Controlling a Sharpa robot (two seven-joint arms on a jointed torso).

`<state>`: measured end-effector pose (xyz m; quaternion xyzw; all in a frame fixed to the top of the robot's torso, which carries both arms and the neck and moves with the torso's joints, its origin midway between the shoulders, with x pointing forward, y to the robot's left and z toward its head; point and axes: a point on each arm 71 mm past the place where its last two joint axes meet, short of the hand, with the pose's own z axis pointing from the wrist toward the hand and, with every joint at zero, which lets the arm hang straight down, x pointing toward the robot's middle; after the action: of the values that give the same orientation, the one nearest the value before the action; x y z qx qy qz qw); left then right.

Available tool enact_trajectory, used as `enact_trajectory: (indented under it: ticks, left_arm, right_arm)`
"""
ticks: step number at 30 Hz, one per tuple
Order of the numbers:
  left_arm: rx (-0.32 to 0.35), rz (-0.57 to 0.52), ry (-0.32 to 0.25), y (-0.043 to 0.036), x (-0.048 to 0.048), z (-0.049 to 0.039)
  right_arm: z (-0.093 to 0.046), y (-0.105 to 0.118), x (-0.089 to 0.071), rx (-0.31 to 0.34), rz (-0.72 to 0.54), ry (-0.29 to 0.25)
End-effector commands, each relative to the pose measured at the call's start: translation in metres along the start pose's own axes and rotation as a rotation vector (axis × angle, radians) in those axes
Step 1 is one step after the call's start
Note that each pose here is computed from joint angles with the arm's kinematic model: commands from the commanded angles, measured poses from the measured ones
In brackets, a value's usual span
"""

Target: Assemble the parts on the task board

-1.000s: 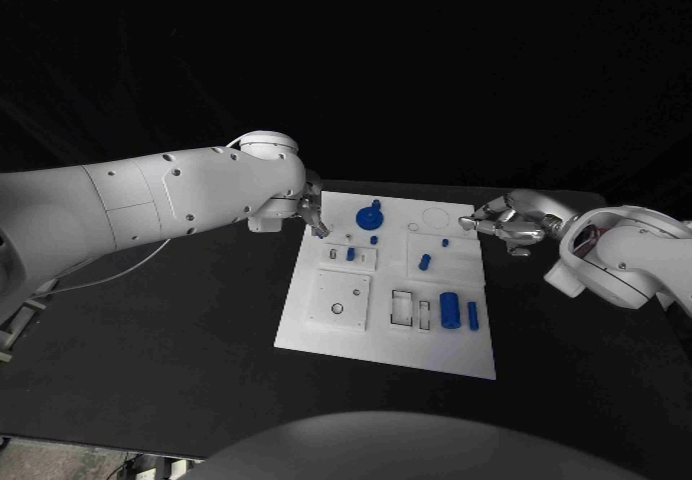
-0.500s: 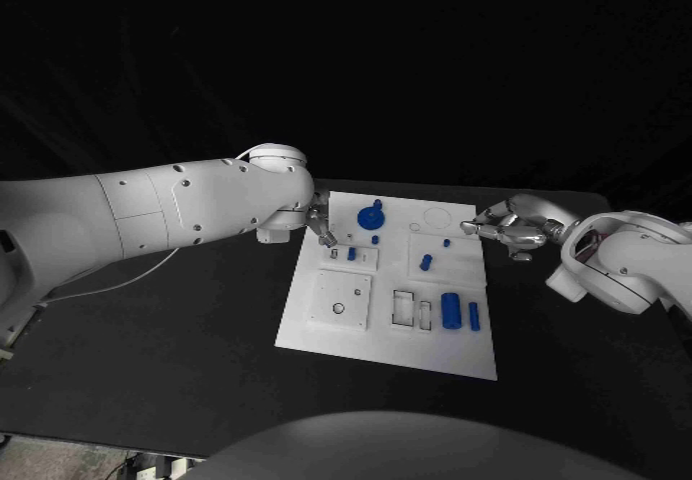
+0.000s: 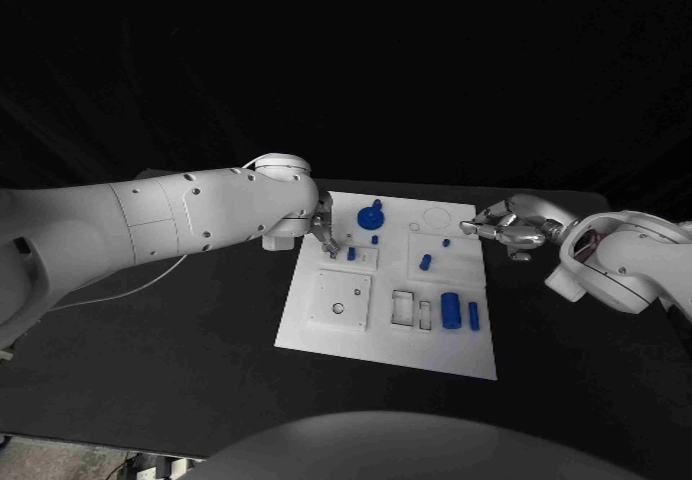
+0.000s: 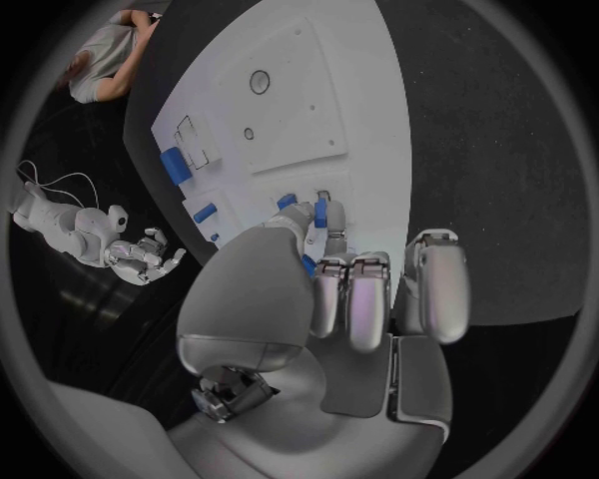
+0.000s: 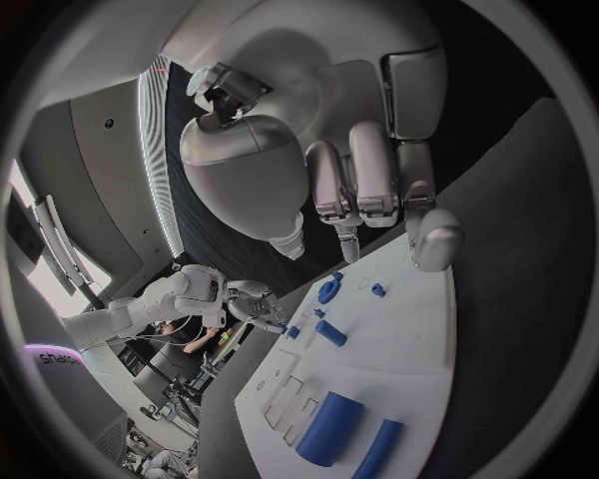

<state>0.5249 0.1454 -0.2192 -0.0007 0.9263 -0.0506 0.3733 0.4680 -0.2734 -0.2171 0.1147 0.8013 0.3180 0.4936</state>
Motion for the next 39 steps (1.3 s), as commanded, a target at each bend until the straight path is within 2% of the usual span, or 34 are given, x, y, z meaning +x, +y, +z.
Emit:
enact_trajectory:
  ticks: [1, 18, 29, 39]
  left_arm:
    - [0.022, -0.005, 0.005, -0.0039, 0.0007, 0.0007]
    - [0.018, 0.003, 0.017, -0.0049, 0.0051, 0.0066]
    - [0.001, 0.021, 0.016, -0.0015, 0.0054, 0.0067]
    - [0.002, 0.040, 0.009, -0.0037, 0.0056, 0.0066]
  right_arm:
    - [0.0004, 0.0008, 0.0016, -0.008, 0.003, 0.013]
    - [0.0005, 0.0009, 0.0016, -0.010, 0.004, 0.011]
    - [0.0004, 0.0005, 0.0015, -0.008, 0.004, 0.012]
    - [0.0011, 0.0009, 0.0018, -0.009, 0.003, 0.014]
